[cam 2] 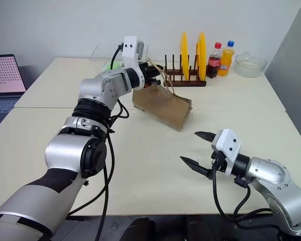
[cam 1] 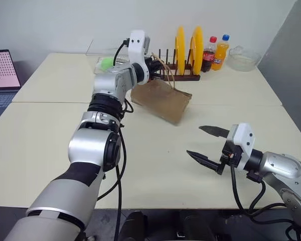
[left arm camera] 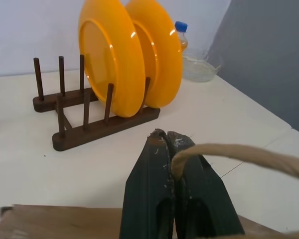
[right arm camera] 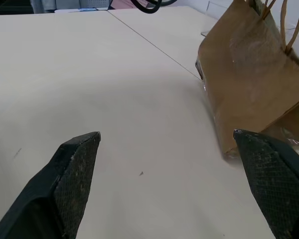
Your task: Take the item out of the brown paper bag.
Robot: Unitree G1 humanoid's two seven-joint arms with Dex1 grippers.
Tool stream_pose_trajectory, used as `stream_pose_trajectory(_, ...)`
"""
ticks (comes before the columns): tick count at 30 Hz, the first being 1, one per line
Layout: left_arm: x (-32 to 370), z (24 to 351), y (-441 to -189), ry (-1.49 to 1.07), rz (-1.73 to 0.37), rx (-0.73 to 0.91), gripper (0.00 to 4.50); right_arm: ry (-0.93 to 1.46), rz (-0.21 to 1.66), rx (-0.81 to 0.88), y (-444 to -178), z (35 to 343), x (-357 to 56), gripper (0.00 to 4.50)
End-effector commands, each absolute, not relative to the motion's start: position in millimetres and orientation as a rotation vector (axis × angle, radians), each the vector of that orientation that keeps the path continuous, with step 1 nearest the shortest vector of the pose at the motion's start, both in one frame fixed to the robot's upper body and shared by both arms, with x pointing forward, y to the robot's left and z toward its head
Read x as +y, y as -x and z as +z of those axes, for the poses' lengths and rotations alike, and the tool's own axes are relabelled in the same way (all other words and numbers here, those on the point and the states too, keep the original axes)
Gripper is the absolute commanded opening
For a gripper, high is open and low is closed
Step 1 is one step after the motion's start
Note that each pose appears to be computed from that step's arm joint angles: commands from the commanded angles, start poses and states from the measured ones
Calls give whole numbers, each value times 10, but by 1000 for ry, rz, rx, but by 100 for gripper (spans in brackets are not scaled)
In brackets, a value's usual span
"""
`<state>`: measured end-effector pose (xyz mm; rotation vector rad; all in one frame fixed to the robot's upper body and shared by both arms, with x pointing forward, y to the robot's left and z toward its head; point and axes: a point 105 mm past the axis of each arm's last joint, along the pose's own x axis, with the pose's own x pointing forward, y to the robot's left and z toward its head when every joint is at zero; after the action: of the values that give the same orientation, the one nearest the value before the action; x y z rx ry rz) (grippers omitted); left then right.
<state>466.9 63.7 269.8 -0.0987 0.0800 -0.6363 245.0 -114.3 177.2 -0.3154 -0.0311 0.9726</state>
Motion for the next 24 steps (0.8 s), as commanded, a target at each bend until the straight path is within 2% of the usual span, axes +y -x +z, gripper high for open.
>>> stream_pose_trajectory(1, 552, 3088, -4628, 97, -648, -19, 5, 346, 963, -81, -2427, 1890, -1145, 450)
stream_pose_trajectory(14, 595, 2972, -4643, 116, -575, 41, 5, 348, 947, -77, -2441, 1839, -1147, 450)
stream_pose_trajectory(24, 610, 3016, -4541, 128, -540, 45, 5, 374, 886, -54, -2524, 1778, -1186, 450)
